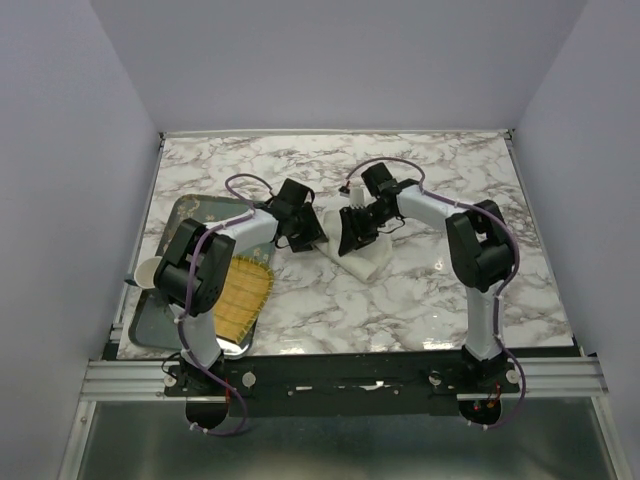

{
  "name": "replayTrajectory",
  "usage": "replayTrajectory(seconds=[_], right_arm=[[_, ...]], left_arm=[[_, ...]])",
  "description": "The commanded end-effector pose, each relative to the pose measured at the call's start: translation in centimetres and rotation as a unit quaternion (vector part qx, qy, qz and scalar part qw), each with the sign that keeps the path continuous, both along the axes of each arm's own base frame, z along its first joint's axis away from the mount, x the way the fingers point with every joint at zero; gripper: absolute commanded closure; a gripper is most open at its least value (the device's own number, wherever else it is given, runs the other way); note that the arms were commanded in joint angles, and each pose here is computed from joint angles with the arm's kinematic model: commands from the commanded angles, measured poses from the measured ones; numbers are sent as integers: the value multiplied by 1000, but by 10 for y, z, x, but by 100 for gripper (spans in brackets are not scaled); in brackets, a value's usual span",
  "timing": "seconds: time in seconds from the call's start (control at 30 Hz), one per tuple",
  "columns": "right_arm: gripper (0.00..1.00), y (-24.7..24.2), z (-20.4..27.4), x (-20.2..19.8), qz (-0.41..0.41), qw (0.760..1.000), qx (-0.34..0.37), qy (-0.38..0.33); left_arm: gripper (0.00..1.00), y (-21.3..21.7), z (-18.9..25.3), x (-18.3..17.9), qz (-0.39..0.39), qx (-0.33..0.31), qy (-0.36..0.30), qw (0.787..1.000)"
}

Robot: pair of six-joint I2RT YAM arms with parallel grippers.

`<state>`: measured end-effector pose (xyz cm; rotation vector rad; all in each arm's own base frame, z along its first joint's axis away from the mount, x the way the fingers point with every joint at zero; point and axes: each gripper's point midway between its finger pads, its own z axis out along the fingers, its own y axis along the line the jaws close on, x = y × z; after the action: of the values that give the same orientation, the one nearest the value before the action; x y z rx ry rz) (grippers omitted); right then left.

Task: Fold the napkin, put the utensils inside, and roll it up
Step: Roll the napkin with the utensil

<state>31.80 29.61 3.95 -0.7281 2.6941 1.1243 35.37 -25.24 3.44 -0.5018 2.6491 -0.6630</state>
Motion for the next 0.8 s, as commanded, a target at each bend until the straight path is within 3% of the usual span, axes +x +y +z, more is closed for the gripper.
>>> replayTrajectory(seconds=[0.0,0.3,0.77], right_arm=[[54,-26,23,6,-19,994,-90,-65],[48,-17,51,8,-3,976,-149,-156],[46,1,9,11,13,951,-212,-226]], left_arm=[[41,19,-47,-21,2,55,59,997],[42,11,-47,-23,-12,45,60,997],[42,6,-44,-22,-21,40,57,997]])
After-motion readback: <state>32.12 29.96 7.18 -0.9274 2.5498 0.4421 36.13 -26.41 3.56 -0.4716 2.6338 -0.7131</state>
